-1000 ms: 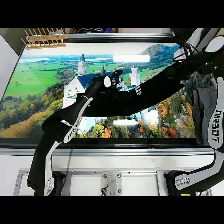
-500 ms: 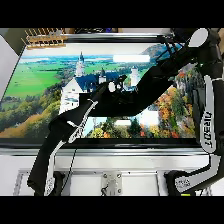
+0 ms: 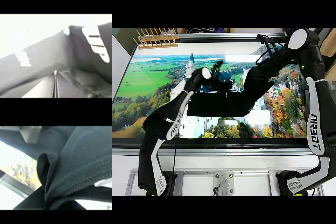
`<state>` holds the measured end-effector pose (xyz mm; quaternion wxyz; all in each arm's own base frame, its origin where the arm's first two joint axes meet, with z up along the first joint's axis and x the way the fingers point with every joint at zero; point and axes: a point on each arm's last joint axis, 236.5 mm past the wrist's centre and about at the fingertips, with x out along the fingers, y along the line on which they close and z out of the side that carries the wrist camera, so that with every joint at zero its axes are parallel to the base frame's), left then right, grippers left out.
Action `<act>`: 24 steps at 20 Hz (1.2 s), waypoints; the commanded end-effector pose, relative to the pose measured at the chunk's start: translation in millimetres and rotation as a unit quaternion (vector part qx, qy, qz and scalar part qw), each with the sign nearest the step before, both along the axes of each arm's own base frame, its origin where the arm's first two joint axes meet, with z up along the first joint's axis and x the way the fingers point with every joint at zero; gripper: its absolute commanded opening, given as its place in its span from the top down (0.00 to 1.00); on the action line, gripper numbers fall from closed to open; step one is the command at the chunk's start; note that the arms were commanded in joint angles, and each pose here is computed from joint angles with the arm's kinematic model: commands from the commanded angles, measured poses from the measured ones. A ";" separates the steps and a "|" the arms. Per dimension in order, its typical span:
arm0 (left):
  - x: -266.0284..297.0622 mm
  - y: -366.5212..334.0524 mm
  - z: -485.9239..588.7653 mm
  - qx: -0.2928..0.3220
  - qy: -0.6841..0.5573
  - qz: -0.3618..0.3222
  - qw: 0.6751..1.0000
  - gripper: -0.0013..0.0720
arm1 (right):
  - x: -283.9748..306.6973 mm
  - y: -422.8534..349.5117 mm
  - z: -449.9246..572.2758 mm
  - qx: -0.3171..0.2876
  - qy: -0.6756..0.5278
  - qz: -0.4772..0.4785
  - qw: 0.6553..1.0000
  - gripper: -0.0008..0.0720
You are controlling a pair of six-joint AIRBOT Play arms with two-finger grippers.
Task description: Fold the clothes and pants, and hang the long-sleeved shirts on hangers.
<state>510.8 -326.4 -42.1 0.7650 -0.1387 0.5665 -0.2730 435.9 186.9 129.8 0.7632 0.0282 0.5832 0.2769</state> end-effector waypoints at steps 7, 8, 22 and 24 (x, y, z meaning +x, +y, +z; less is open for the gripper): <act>45.2 171.6 89.9 -0.002 -0.035 0.110 0.993 0.98 | 7.4 108.8 -8.1 0.075 -0.032 0.025 0.996 0.97; 46.6 189.0 100.4 -0.002 -0.040 0.123 0.992 0.98 | 6.7 125.7 -17.0 0.086 -0.025 0.032 0.995 0.97; 21.9 305.3 208.8 0.013 -0.116 0.210 0.971 0.98 | -9.9 351.3 -83.7 0.235 -0.190 0.155 0.941 0.08; 15.8 313.1 213.9 0.045 -0.125 0.211 0.968 0.98 | -3.7 320.6 -58.8 0.224 -0.184 0.165 0.943 0.32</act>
